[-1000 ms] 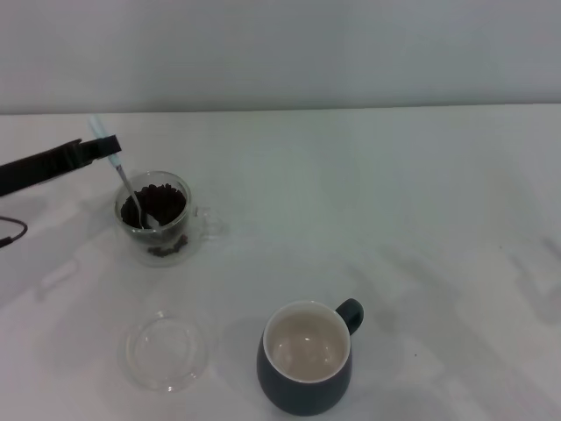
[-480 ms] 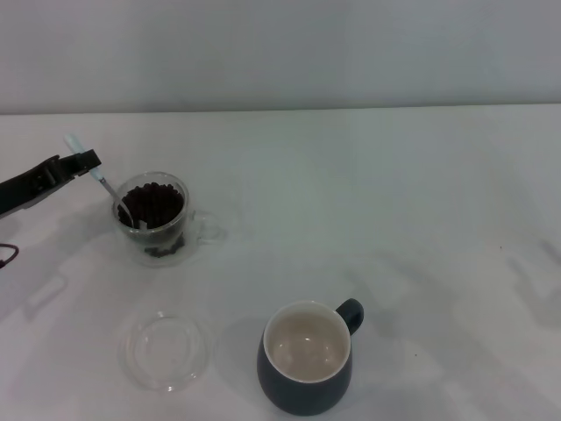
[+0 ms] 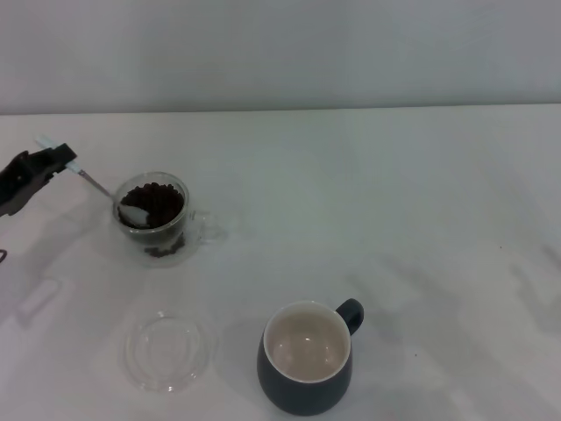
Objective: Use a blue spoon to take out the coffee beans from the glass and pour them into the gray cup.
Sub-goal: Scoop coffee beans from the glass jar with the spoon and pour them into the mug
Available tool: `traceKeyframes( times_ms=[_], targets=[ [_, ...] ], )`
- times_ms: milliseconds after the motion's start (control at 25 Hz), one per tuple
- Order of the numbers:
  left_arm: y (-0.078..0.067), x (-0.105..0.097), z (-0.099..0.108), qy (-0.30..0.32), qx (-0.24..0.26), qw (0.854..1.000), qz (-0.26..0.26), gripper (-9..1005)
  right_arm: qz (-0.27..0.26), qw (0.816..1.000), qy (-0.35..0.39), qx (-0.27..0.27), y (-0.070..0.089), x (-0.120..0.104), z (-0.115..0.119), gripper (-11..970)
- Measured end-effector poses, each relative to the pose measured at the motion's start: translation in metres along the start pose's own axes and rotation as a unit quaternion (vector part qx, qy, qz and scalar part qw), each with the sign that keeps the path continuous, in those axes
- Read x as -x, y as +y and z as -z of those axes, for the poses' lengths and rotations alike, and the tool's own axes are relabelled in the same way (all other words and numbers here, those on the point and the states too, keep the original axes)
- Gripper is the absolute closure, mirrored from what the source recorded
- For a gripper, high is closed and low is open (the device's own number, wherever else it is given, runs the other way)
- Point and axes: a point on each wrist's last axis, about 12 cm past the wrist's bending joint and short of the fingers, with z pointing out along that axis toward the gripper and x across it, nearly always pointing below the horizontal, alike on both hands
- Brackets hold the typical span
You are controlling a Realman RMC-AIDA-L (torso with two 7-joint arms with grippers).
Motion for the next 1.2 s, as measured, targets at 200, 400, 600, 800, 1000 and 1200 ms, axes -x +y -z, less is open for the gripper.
traceKeyframes(
  times_ms=[200,400,600,800,1000,1200],
  targets=[
    [0.0,0.0,0.001,-0.012,-0.003,1.0,0.005,868,-0.001,1.0,-0.004,0.002,0.002,0.002,0.004,368],
    [0.0,-0.002,0.001,-0.025,-0.008,1.0,0.014,868,-0.001,1.0,-0.017,0.01,0.003,0.006,0.005,368],
    [-0.001,-0.006,0.0,-0.031,-0.011,0.999,0.024,868,-0.001,1.0,-0.027,0.012,0.004,0.011,0.01,368],
    [0.001,-0.006,0.001,-0.036,-0.006,0.999,0.019,868,-0.001,1.0,-0.028,0.011,0.005,0.011,0.011,368],
    [0.002,0.002,0.002,-0.04,0.005,0.999,-0.01,868,-0.002,1.0,-0.028,0.011,0.005,0.011,0.011,368],
    [-0.004,0.02,-0.003,-0.035,0.003,0.999,-0.041,868,-0.002,1.0,-0.029,0.011,0.006,0.011,0.011,368]
  ],
)
